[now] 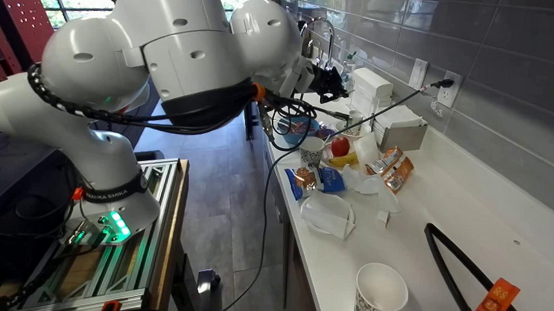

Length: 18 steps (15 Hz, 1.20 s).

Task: Place some cereal from the blue bowl into the white bowl.

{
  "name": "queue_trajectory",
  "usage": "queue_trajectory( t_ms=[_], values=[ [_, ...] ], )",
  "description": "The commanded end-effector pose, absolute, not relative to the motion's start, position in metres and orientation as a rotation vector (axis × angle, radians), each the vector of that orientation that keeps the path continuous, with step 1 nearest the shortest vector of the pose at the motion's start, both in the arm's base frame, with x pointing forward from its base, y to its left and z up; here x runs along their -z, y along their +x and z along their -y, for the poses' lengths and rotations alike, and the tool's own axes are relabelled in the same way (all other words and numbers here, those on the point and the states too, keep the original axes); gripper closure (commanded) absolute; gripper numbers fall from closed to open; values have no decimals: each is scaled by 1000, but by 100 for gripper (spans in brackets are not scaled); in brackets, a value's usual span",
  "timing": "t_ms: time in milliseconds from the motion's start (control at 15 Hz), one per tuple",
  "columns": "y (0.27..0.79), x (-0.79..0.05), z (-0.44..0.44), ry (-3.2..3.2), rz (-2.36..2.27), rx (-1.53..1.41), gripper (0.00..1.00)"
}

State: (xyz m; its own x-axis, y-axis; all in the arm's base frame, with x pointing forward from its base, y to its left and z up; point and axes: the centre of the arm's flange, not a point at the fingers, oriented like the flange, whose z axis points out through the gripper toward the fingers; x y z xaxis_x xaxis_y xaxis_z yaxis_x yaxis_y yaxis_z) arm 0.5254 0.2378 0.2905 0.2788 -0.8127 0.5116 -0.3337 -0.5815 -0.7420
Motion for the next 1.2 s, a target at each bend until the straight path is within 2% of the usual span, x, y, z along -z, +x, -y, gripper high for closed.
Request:
queue_trajectory(
  t_ms=[0,1133],
  values=[
    [521,-225,-237,-1997,-1079,1260,99],
    [567,-205,-272,-2099,-1178,1313,99]
  ],
)
